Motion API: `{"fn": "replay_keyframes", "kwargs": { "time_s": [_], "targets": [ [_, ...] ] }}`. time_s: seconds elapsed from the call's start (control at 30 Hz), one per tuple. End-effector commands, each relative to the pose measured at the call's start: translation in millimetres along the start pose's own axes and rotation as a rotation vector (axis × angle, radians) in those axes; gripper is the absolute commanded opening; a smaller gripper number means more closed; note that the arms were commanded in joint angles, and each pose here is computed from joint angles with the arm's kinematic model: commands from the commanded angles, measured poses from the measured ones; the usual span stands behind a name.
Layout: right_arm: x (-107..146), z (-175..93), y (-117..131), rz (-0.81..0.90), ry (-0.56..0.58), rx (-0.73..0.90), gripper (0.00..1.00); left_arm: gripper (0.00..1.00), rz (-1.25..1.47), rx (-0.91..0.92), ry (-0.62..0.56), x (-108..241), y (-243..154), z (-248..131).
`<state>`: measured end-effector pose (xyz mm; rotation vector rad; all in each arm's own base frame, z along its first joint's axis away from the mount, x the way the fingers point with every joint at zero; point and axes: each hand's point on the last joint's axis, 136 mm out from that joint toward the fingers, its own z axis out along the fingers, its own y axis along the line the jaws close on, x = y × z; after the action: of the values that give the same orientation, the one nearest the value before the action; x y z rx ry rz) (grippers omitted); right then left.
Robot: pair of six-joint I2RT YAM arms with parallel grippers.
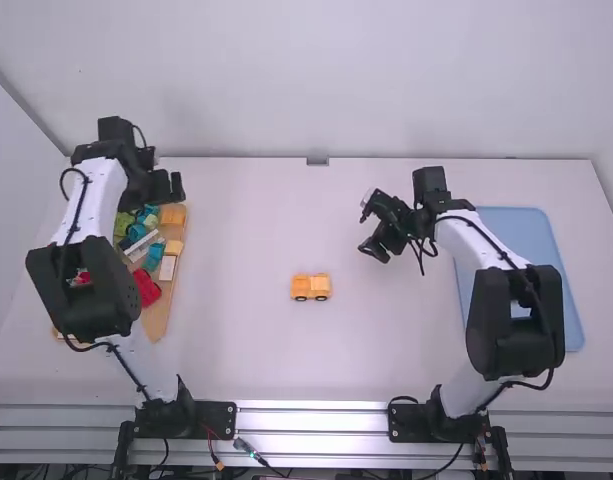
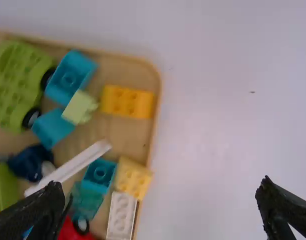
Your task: Assemble lego blocks to make yellow taxi
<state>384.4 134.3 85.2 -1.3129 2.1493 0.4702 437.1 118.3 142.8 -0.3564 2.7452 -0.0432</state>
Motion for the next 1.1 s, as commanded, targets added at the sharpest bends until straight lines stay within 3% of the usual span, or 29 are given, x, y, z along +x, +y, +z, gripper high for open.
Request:
{"fn": "replay_keyframes", "kwargs": {
  "time_s": [0.0, 0.23, 0.37, 0.47, 0.73, 0.83, 1.07],
  "targets": [
    [1, 2, 2, 0.003, -0.001, -0.013, 0.99, 0.99, -0.127, 0.08, 0.036, 10, 9, 5],
    [1, 2, 2, -0.031, -0.002, -0.012, 0.99, 0.99, -0.211, 0.096, 0.156, 39, 28, 29],
    [1, 2, 1, -0.03, -0.001, -0.011, 0.99, 0.99, 0.158, 0.143, 0.196, 55, 12, 40],
    [1, 2, 1, -0.031, 0.0, -0.01, 0.99, 0.99, 0.635, 0.202, 0.202, 68, 1, 46],
    [4, 2, -1, -0.028, 0.018, 0.005, 0.99, 0.99, 1.083, 0.129, 0.257, 74, 17, 50],
    [4, 2, -1, -0.027, 0.018, 0.005, 0.99, 0.99, 1.279, 0.151, 0.222, 69, 22, 51],
    [4, 2, -1, -0.026, 0.014, 0.003, 0.99, 0.99, 1.444, 0.232, 0.033, 53, 27, 50]
  ]
}}
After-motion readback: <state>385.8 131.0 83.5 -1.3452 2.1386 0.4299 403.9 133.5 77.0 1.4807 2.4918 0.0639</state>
